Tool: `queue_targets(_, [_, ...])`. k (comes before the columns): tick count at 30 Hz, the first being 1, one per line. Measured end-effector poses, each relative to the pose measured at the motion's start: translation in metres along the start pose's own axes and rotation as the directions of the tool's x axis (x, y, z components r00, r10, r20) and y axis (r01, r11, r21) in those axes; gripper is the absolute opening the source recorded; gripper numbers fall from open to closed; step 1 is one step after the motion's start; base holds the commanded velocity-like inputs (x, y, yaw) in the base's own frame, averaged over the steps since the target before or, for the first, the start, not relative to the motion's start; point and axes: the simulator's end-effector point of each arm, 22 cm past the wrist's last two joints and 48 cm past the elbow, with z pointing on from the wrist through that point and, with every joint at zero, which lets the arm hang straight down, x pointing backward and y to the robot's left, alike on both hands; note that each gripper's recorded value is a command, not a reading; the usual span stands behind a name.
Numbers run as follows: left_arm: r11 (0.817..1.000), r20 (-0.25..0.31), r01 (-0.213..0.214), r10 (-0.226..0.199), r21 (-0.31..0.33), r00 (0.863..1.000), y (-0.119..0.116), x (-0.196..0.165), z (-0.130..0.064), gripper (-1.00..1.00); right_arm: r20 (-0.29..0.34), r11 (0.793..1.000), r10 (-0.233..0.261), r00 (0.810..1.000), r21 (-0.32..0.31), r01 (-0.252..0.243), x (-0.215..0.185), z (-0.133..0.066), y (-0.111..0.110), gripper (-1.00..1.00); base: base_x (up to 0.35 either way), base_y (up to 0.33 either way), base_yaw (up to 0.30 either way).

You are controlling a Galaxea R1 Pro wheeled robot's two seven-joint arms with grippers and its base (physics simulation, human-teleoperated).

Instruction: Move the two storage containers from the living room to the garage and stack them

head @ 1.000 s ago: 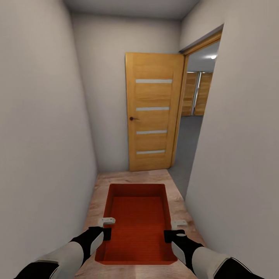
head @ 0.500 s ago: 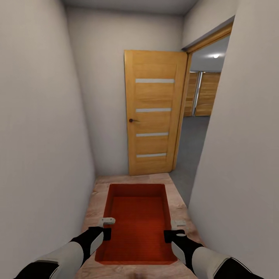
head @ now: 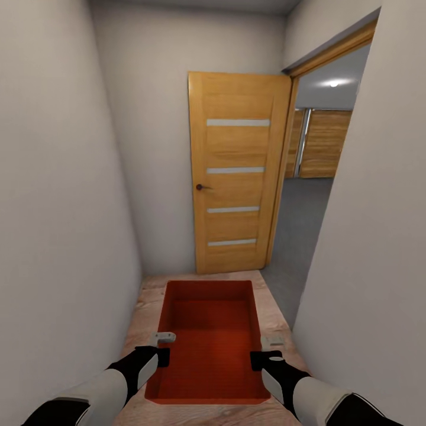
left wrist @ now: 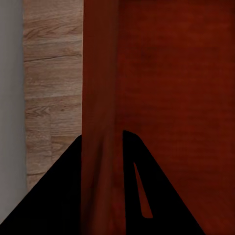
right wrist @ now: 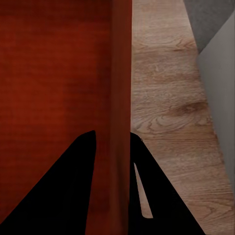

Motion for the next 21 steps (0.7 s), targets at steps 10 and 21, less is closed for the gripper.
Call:
queue_targets(10, [1.000, 0.000, 0.000, 0.000, 0.000, 1.000, 0.0001, -0.0001, 0.0000, -1.00, 0.000, 1.000, 0.000, 1.000, 0.000, 0.000, -0.0001, 0.0000, 0.0001, -1.00, 0.323, 0.000, 0.000])
queue_targets(21, [1.000, 0.000, 0.000, 0.000, 0.000, 1.000, 0.0001, 0.0000, 0.0000, -1.00, 0.000, 1.000, 0.000, 1.000, 0.000, 0.000, 0.0000, 0.0000, 0.0001, -1.00, 0.323, 0.000, 0.000])
